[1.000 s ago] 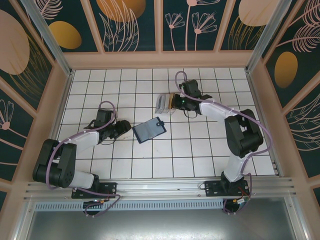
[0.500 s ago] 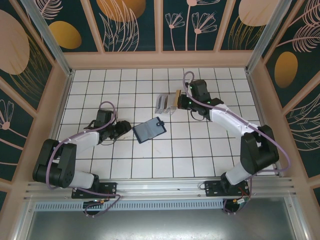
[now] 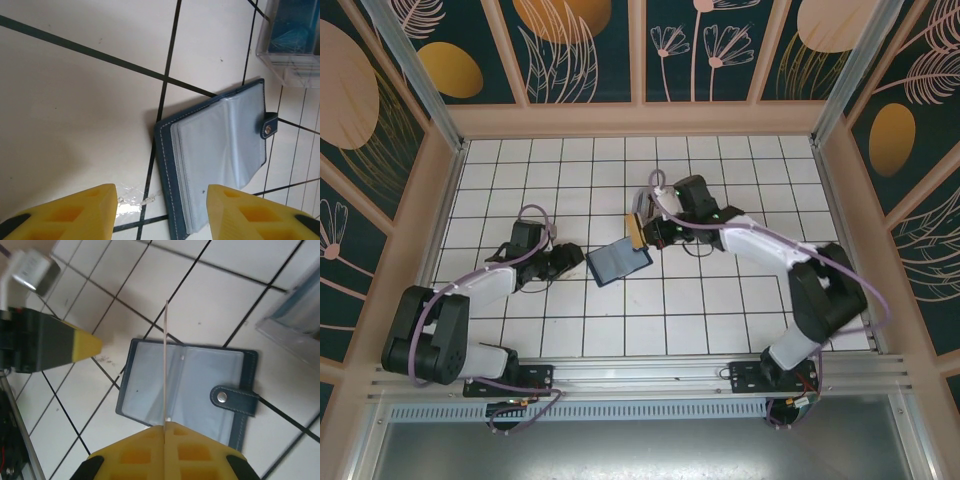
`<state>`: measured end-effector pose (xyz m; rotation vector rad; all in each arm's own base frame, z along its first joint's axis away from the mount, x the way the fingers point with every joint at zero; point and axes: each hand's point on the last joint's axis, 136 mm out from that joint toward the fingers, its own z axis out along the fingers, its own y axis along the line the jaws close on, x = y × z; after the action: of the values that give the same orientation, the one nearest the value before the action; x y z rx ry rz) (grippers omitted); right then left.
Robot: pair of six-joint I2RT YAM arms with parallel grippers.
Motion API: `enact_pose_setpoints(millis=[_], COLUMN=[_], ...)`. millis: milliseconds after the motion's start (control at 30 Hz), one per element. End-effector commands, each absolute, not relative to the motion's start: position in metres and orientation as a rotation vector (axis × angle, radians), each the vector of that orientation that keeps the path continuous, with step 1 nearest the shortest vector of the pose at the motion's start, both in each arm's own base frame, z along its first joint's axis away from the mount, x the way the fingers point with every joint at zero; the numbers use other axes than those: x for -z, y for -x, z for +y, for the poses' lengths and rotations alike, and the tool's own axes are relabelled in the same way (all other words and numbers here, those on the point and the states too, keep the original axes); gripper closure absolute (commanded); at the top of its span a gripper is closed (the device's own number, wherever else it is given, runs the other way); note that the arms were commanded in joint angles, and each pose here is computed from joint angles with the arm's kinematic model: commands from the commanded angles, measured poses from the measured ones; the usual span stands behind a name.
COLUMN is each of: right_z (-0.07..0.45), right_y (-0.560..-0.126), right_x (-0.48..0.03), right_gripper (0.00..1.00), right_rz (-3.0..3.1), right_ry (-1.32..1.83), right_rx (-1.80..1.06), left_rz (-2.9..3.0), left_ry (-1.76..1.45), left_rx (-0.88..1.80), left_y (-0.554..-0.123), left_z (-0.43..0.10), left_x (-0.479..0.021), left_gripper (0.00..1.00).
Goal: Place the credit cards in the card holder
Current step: Insert the credit card into the card slot.
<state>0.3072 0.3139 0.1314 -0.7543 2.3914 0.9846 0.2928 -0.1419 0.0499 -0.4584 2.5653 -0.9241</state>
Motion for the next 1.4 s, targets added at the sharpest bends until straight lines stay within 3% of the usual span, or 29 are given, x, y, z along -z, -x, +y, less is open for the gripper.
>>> enact_pose_setpoints(millis=[0,133,467,800,967,1367], right_z=[0.324,0.330,0.338,0.339,0.344,0.350], right_y=[-0.291,-0.287,-0.285,-0.290,-0.291,-0.283], right_x=[-0.107,-0.088,-0.062,-0.048,-0.050,-0.042], right_gripper=[1.00,1.00,1.00,1.00,1.00,1.00], right_rz=[2.510,2.594,2.750,2.839,2.829,2.799], right_ry=[0.911,0.947,0.903,0.821,0.749,0.739], right_rx=[-1.085,-1.146,-1.285,-1.321,-1.495,-1.658], left_rz=[2.603,2.637,2.650,2.670,2.690,2.716], left_ry=[0.483,0.513,0.470,0.436,0.423,0.412], left_rx=[0.936,0.943,0.988,1.022,1.020,0.916], left_y=[-0.284,-0.275,-0.278,-0.285,-0.287,-0.304], left_z=[-0.141,-0.141,-0.151,-0.162,-0.165,-0.160], left_x=[-0.047,-0.036,-0.032,-0.027,-0.021,-0.015], left_gripper=[0.49,0.52,0.71,0.74,0.75,0.85])
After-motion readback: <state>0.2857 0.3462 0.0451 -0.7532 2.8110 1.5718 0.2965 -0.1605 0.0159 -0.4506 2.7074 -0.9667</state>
